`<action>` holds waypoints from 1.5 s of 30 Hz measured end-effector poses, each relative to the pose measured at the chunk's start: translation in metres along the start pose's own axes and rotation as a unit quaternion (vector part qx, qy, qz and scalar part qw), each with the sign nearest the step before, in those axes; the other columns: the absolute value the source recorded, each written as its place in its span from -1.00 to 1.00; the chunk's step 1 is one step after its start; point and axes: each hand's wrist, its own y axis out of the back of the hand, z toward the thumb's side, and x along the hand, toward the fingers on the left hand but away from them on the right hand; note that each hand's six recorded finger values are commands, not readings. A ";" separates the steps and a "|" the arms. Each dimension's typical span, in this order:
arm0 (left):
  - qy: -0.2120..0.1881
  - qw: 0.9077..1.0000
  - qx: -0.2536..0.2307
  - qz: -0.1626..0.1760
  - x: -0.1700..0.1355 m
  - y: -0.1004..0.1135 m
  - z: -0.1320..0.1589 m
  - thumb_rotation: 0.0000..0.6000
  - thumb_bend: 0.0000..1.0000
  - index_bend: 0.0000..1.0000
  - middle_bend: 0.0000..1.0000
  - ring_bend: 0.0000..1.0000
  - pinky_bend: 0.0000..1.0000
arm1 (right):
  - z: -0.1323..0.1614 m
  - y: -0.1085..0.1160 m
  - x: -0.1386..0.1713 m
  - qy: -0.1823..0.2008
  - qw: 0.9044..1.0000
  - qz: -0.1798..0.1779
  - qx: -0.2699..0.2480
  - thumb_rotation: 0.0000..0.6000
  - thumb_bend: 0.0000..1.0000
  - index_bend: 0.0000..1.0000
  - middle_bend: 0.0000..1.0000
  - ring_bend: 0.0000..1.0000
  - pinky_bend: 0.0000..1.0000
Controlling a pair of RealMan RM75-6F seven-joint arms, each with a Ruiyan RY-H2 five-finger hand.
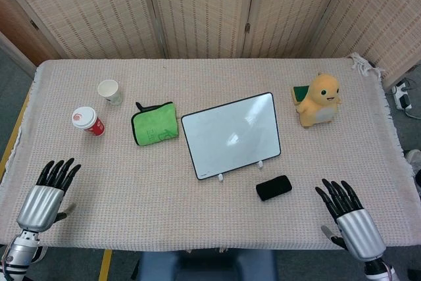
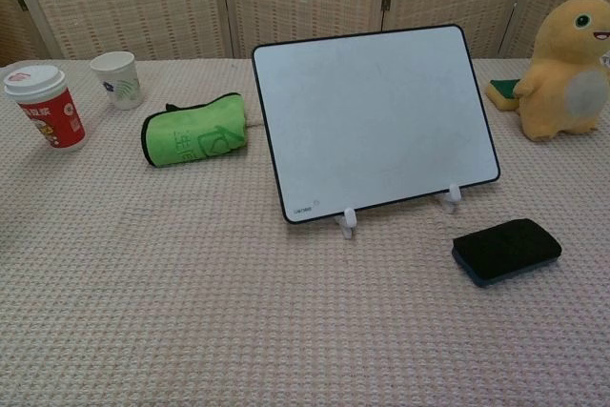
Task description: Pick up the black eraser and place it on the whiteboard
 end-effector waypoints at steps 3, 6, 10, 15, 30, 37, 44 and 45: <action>0.000 1.000 0.001 -0.003 0.001 -0.001 0.000 1.00 -0.52 -1.00 -1.00 -1.00 -1.00 | -0.001 0.001 0.001 -0.001 1.000 -0.001 -0.001 1.00 -0.51 -1.00 -1.00 -1.00 -1.00; 0.000 1.000 0.002 -0.004 0.001 -0.002 0.001 1.00 -0.52 -1.00 -1.00 -1.00 -1.00 | -0.001 0.001 0.001 -0.002 1.000 0.000 0.000 1.00 -0.51 -1.00 -1.00 -1.00 -1.00; -0.002 1.000 0.001 -0.003 0.001 -0.001 0.002 1.00 -0.52 -1.00 -1.00 -1.00 -1.00 | -0.004 -0.002 -0.002 -0.007 1.000 0.008 0.004 1.00 -0.51 -1.00 -1.00 -1.00 -1.00; -0.002 1.000 -0.006 -0.003 0.002 0.000 0.000 1.00 -0.52 -1.00 -1.00 -1.00 -1.00 | -0.010 -0.009 -0.010 -0.016 0.999 0.027 0.023 1.00 -0.51 -1.00 -1.00 -1.00 -1.00; -0.003 1.000 -0.001 -0.004 0.002 -0.002 0.003 1.00 -0.52 -1.00 -1.00 -1.00 -1.00 | -0.005 -0.028 -0.059 -0.012 0.981 0.123 0.147 1.00 -0.51 -0.68 -1.00 -1.00 -1.00; -0.004 1.000 -0.007 0.001 0.000 0.001 0.002 1.00 -0.52 -1.00 -1.00 -1.00 -1.00 | 0.024 -0.045 -0.081 0.008 0.973 0.149 0.176 1.00 -0.51 -0.61 -1.00 -1.00 -1.00; -0.005 1.000 -0.012 0.002 -0.001 0.003 0.001 1.00 -0.52 -1.00 -1.00 -1.00 -1.00 | 0.051 -0.066 -0.103 0.024 0.970 0.166 0.175 1.00 -0.51 -0.56 -1.00 -1.00 -1.00; -0.005 1.000 -0.012 0.002 -0.001 0.003 0.001 1.00 -0.52 -1.00 -1.00 -1.00 -1.00 | 0.053 -0.068 -0.106 0.024 0.970 0.168 0.174 1.00 -0.51 -0.55 -1.00 -1.00 -1.00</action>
